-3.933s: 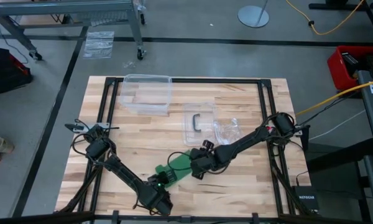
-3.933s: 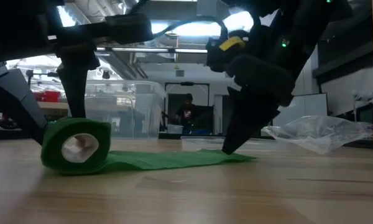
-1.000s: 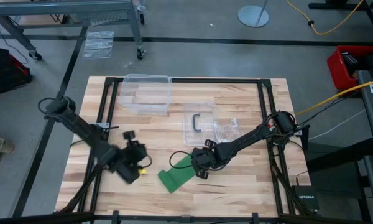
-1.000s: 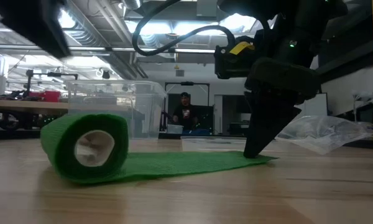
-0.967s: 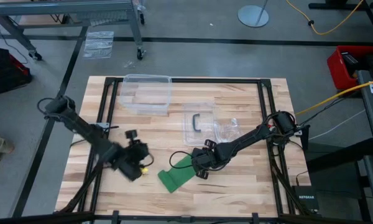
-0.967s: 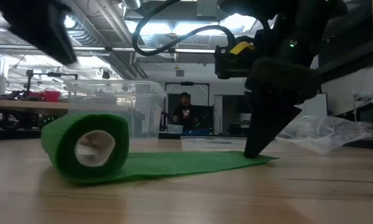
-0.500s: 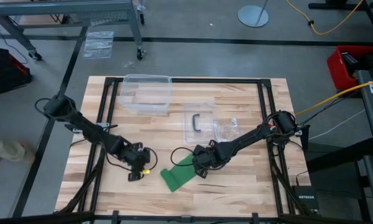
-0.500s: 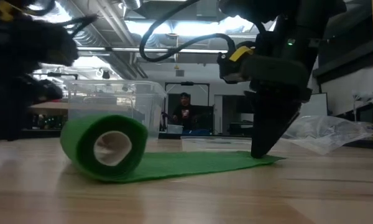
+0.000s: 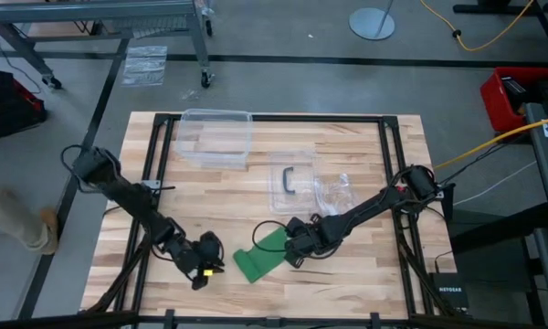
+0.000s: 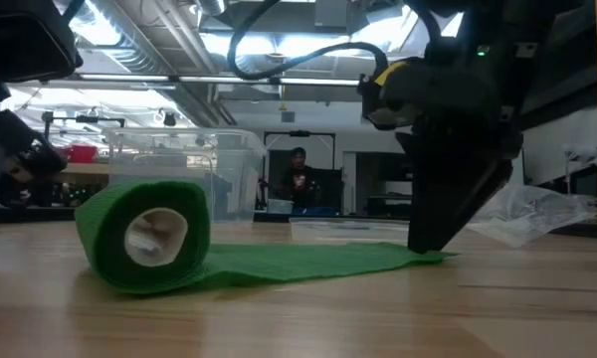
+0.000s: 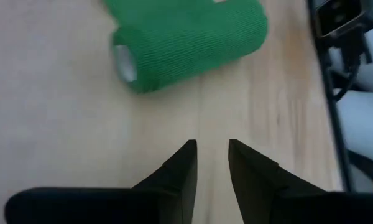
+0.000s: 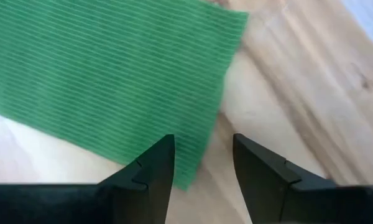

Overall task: Roll bandage
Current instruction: Roll the green bandage

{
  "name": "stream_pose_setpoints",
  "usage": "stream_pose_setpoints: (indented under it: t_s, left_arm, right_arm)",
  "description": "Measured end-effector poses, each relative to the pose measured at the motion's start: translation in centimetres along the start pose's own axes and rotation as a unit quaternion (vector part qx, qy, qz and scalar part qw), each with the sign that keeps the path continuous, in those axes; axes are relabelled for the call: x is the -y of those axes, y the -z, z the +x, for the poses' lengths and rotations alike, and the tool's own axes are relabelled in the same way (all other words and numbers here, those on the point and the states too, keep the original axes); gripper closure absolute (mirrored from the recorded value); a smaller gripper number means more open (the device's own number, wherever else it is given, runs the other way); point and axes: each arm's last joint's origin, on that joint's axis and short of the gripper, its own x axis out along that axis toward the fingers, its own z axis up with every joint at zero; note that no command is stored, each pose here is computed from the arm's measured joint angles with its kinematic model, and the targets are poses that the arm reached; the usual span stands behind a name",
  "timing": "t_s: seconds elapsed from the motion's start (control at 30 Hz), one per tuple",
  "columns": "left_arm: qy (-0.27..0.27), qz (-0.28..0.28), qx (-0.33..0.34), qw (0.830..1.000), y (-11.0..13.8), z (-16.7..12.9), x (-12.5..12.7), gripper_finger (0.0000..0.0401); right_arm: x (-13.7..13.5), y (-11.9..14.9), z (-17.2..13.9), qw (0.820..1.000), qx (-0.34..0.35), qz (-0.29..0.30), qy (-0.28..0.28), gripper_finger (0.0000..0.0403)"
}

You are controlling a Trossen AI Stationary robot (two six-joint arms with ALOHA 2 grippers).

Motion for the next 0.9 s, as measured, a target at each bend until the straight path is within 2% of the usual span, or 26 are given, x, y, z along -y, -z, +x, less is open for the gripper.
stream_pose_setpoints:
  t_s: [0.17,0.4,0.63,0.9]
  left_arm:
    - [-0.016,0.013,-0.003,1.0,0.4,2.7,0.4,0.0357]
    - [-0.018,0.063,0.008,0.998,-0.9,5.0,1.9,0.0397]
    - [-0.048,0.105,0.046,0.992,-2.2,5.2,2.5,0.04]
    - [-0.069,0.091,0.062,0.992,-3.7,5.6,1.2,0.0401]
  right_arm:
    - [-0.1,0.1,0.0,1.0,0.004,-0.003,0.004,0.0237]
    - [0.1,0.2,0.0,1.0,0.013,-0.016,0.018,0.0237]
    - [0.6,0.3,0.0,0.998,0.023,-0.026,0.056,0.0237]
    - [0.7,0.3,0.0,0.997,0.024,-0.029,0.06,0.0237]
